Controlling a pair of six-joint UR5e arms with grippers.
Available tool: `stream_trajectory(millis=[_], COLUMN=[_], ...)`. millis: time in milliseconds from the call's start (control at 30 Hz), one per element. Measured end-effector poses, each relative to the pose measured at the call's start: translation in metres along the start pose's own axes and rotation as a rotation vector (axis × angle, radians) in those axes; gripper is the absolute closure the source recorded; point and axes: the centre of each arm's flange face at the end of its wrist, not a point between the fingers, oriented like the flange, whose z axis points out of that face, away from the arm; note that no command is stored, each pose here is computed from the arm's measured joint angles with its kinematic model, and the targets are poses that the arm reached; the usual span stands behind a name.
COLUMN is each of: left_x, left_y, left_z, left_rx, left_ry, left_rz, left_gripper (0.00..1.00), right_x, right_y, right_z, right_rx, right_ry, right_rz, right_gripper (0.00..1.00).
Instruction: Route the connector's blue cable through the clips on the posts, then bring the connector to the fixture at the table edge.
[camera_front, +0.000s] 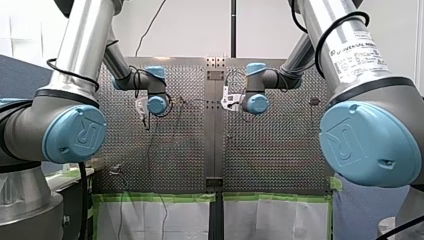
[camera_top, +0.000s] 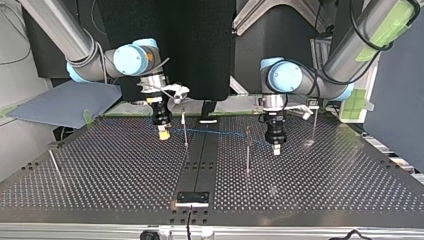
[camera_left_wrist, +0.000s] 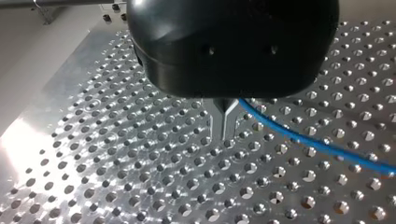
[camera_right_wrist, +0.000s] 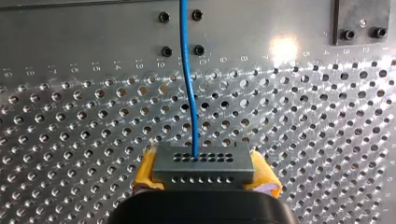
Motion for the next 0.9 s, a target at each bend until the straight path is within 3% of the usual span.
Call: stream_trajectory(millis=[67, 100, 167, 400, 467, 500, 567, 600, 633, 900], left_x=[0.000, 0.000, 0.001, 0.004, 0.005, 0.005, 0.006, 0.007, 0.007, 0.011], left_y=[-0.001, -0.001, -0.003, -0.005, -0.004, -0.004, -0.004, -0.004, -0.004, -0.008], left_z=[0.000, 0.000, -0.001, -0.005, -0.006, -0.006, -0.006, -0.007, -0.007, -0.017], left_rx=[0.012, 0.017, 0.025, 0.036, 0.041, 0.045, 0.055, 0.060, 0.065, 0.064], left_ry=[0.003, 0.005, 0.012, 0.046, 0.057, 0.060, 0.070, 0.076, 0.081, 0.136], left_rz=[0.001, 0.002, 0.007, 0.026, 0.024, 0.023, 0.023, 0.025, 0.027, 0.072], left_gripper=[0.65, 0.65, 0.55, 0.55, 0.37, 0.37, 0.12, 0.12, 0.02, 0.02], right_x=[0.000, 0.000, 0.000, -0.001, -0.001, -0.001, -0.001, -0.001, -0.001, -0.003], right_y=[0.000, 0.000, 0.000, 0.000, 0.000, 0.000, 0.000, 0.000, 0.000, 0.000], right_z=[0.000, 0.000, 0.000, -0.001, -0.001, -0.001, -0.001, -0.001, -0.001, -0.002], right_rx=[0.000, 0.001, 0.002, 0.003, 0.004, 0.004, 0.005, 0.005, 0.005, 0.005], right_ry=[-0.002, -0.003, -0.005, -0.009, -0.009, -0.009, -0.010, -0.011, -0.013, -0.027], right_rz=[0.000, 0.000, 0.000, 0.000, 0.000, 0.000, 0.000, 0.000, 0.000, -0.004], right_gripper=[1.00, 1.00, 1.00, 1.00, 1.00, 1.00, 1.00, 1.00, 1.00, 1.00])
